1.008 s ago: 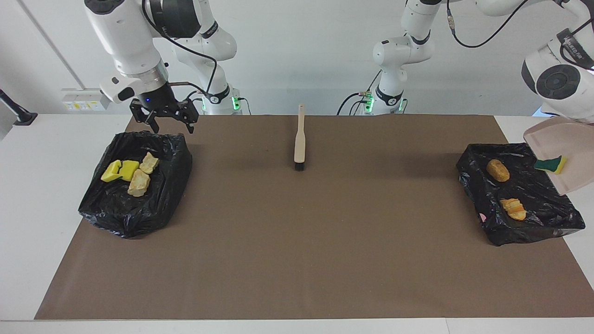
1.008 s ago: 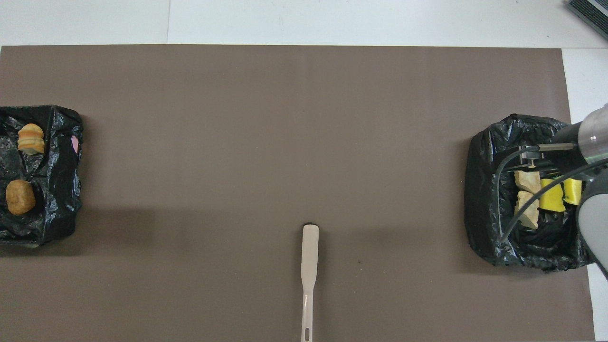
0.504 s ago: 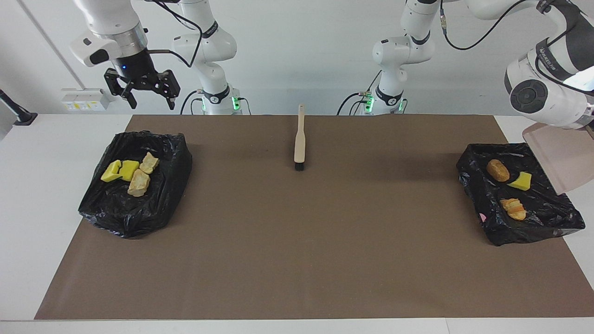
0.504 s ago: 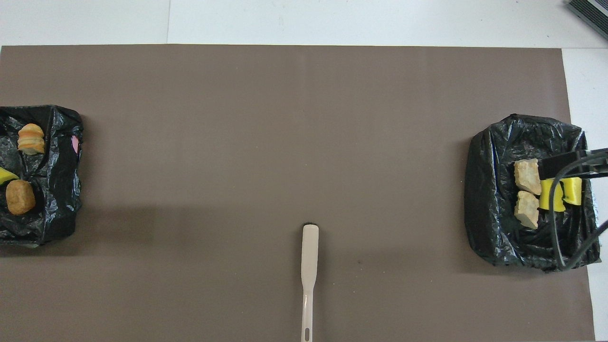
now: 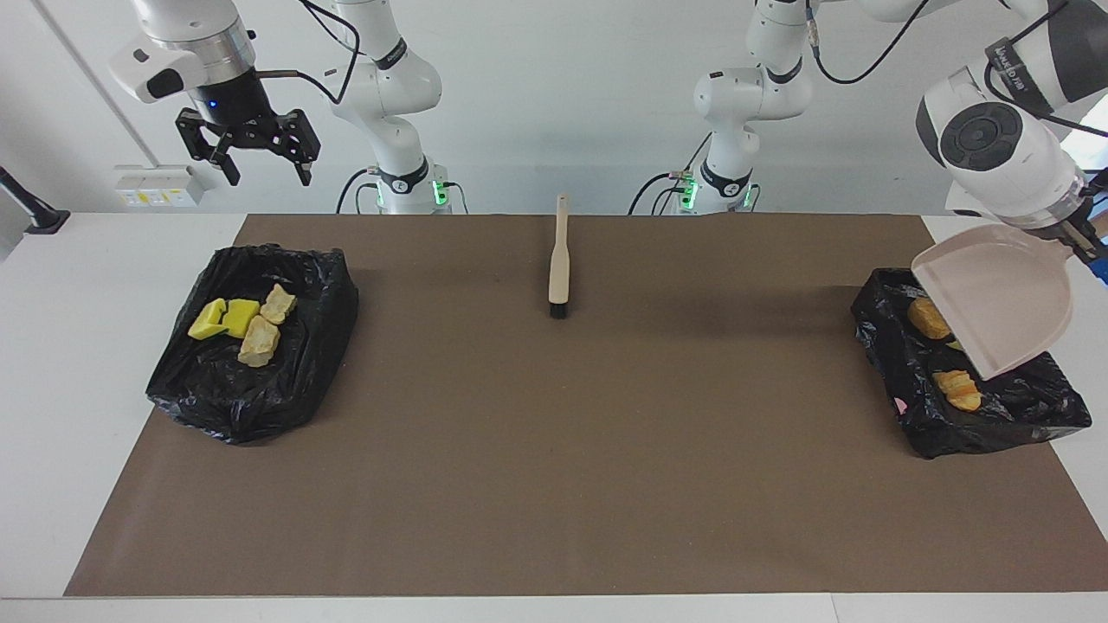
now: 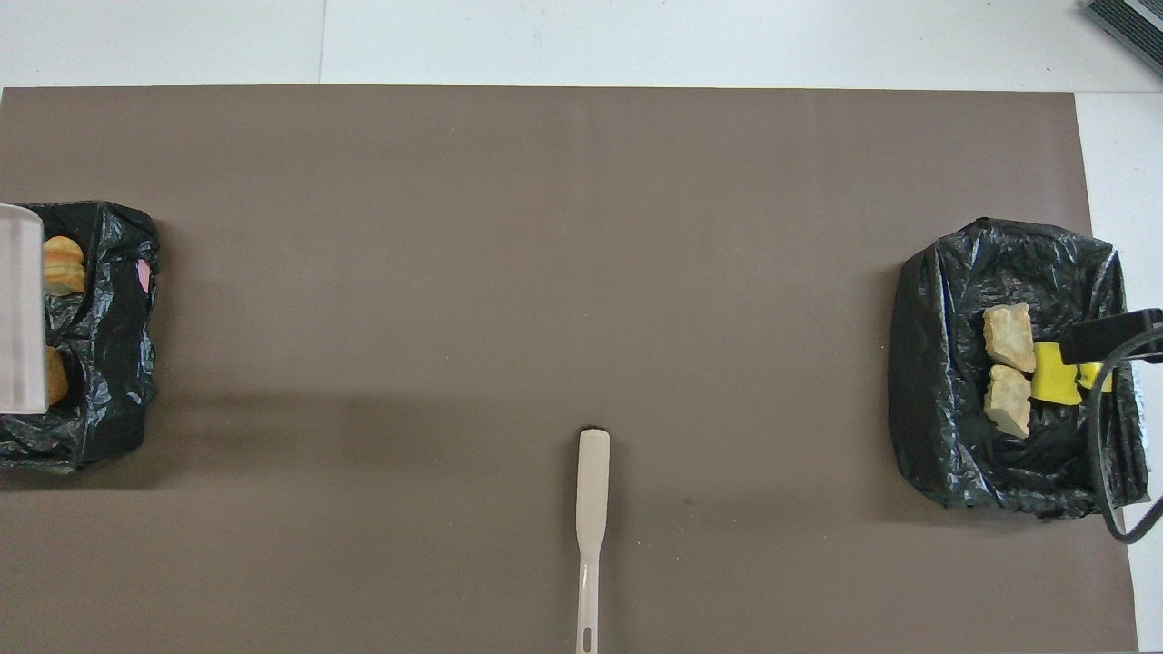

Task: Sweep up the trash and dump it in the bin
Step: 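Bring the empty dustpan back to the table center with the left gripper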

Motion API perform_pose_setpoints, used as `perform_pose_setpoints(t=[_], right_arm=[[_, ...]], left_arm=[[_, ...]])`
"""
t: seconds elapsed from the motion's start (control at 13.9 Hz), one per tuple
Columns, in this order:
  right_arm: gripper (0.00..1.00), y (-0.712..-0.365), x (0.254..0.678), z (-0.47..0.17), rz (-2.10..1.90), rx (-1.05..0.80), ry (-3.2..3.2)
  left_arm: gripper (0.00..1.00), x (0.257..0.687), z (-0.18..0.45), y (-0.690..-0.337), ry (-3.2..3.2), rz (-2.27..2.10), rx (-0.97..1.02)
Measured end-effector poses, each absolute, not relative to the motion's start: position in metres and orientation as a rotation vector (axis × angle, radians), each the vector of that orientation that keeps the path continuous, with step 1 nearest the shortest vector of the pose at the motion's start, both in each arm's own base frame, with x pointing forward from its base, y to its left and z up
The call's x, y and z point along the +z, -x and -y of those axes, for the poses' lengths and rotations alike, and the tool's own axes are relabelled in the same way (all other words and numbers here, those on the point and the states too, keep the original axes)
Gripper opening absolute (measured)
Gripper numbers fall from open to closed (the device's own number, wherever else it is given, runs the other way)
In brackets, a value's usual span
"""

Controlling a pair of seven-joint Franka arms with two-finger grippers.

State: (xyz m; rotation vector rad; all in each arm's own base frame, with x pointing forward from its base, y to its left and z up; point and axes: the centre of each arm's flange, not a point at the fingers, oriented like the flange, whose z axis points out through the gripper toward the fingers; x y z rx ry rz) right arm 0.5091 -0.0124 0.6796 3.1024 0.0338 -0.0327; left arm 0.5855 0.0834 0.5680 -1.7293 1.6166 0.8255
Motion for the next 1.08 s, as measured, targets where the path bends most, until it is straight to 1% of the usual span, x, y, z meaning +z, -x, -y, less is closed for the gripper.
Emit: perform_pose_setpoints(t=[0.36,0.72,0.86,1.08], right_arm=[[1.00,-0.509,0.679,0.015,-0.026,-0.034,-3.103],[1.00,-0.509,0.679,0.025,0.000,-0.035,-3.098],[1.00,-0.509,0.679,0.025,0.002,-0.035,-3.098],[1.00,-0.509,0.679,0.022,-0.006,-0.035,-3.098]], left_arm=[[0.33,0.550,-0.034,-0.584,1.956,-1.591,0.647],[0.33,0.515,0.011,-0.578,2.304,-1.496,0.484],[0.33,0.498,0.045,-0.575,2.426,-1.397,0.440],[0.33,0.464,0.119,-0.569,2.577,-1.203,0.402]])
